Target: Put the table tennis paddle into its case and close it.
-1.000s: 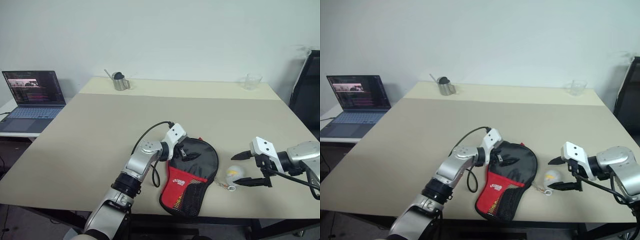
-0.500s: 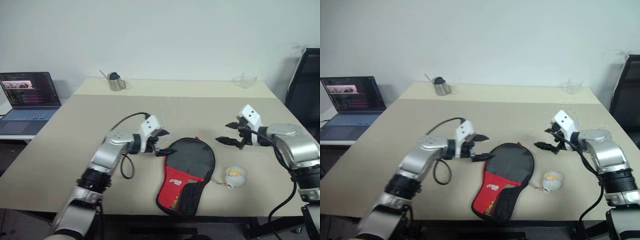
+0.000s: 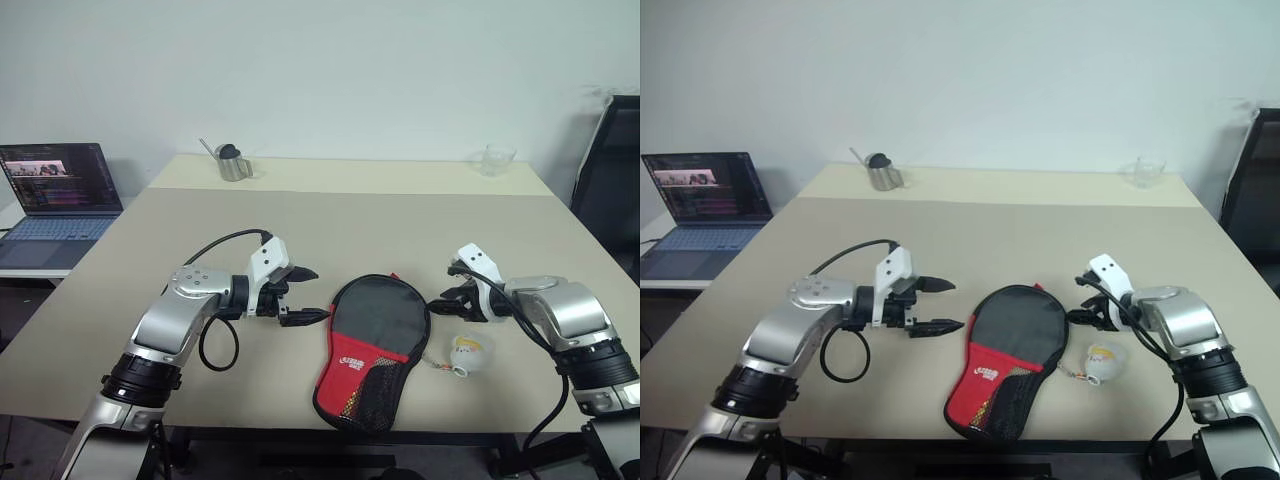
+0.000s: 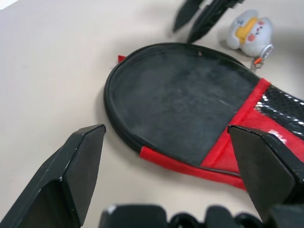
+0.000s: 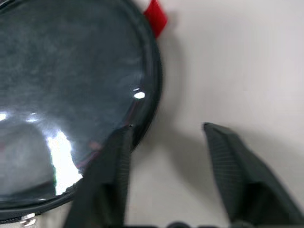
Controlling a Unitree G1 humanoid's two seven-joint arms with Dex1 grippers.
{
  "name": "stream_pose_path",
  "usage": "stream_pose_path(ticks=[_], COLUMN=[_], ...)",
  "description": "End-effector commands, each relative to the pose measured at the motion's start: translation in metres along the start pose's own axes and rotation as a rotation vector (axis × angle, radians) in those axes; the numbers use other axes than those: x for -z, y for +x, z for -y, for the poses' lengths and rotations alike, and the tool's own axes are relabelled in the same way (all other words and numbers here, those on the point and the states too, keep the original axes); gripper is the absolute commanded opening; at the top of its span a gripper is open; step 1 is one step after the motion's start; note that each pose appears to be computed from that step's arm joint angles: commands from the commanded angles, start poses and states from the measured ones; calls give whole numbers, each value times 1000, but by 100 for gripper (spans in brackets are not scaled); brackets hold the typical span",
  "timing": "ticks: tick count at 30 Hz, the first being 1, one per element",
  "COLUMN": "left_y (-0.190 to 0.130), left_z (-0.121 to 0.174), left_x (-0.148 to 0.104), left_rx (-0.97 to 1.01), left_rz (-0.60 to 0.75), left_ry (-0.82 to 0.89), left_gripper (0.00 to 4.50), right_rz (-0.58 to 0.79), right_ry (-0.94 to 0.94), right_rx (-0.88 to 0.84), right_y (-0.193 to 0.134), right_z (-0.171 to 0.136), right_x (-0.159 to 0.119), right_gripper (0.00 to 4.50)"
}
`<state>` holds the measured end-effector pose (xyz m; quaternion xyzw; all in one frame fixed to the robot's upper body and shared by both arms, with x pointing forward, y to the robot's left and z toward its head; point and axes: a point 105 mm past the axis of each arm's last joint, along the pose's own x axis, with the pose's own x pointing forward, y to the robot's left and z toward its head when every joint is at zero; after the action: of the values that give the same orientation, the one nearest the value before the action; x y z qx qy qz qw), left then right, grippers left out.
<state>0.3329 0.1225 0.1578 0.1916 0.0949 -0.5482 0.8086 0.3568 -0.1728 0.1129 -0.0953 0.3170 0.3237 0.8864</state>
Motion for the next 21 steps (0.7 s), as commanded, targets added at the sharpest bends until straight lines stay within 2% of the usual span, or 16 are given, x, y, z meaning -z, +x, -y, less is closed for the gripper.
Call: stream_pose_path(ticks=[1,4,14,17,21], left_y=[-5,-5,-3,-4,-4], left_z=[-2,-4,-5,-5,-5], left_x=[-11,-10,-7,-6,-4], left_rx=[-23,-32,-46,-47,-51], left_rz=[21,19,9,6,0], left_ry=[39,40,42,42,41], left_gripper=[450,450,450,450,450], right_rz=[14,20,76,81,98], right_ry=[-12,-6,26,24,53], right_rx=[4,0,-20,-16,-10], right_y=[-1,-2,-9,-14,-18], right_z=[-3,-4,-3,0,3], right_x=[-4,-5,-21,-23,-27], right_gripper=[107,2,2,66,202])
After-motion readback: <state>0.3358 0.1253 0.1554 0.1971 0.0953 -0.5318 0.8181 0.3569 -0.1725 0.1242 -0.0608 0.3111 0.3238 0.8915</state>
